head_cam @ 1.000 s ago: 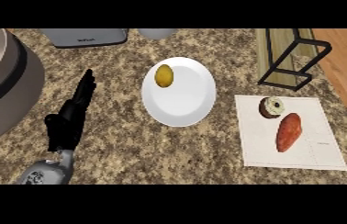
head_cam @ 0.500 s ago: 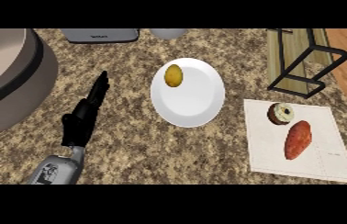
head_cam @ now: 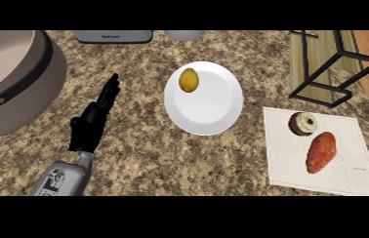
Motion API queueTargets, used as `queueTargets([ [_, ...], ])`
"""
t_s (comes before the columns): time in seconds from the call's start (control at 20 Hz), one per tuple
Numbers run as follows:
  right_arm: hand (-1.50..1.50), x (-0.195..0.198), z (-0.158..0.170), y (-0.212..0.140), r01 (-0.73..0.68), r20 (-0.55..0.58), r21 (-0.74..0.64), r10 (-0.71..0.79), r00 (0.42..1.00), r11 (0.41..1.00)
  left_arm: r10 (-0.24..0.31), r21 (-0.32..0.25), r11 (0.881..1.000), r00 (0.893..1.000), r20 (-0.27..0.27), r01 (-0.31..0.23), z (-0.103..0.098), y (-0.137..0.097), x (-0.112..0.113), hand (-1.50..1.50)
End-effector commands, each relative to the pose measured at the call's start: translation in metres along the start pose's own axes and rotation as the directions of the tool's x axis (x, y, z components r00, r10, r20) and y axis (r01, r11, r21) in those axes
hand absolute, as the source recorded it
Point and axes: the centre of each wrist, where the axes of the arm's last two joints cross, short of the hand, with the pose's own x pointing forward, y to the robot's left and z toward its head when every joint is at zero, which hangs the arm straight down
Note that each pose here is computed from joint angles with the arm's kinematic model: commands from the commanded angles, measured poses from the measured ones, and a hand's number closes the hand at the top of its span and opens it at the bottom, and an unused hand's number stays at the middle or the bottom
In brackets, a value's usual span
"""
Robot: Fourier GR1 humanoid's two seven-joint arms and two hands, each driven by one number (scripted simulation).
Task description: Pick the sweet potato from the placemat and place it in the tiered shelf
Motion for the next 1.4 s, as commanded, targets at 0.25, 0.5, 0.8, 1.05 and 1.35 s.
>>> queueTargets([
  [0.25,-1.50,0.067,0.013,-0.006,-0.369,-0.096,0.291,0.411,0.907,0.883,0.001,-0.016,1.000,1.000,0.003,-0.001,-0.003,0.010,-0.002,0.00],
  [0.5,-1.50,0.114,0.008,0.000,-0.493,-0.138,0.324,0.556,0.820,0.808,-0.017,-0.015,1.000,1.000,0.005,0.017,0.002,-0.001,-0.006,0.00],
  [0.8,-1.50,0.137,0.036,0.033,-0.468,-0.132,0.347,0.536,0.834,0.813,-0.004,-0.013,1.000,1.000,0.003,0.004,0.010,0.008,-0.011,0.00],
  [1.05,-1.50,0.132,0.032,0.057,-0.476,-0.144,0.317,0.538,0.831,0.820,0.002,-0.018,1.000,1.000,0.011,-0.002,0.013,-0.019,0.000,0.00],
  [1.35,-1.50,0.131,0.036,0.063,-0.509,-0.146,0.291,0.563,0.813,0.810,0.008,-0.014,1.000,1.000,0.002,-0.008,0.003,-0.007,0.000,0.00],
])
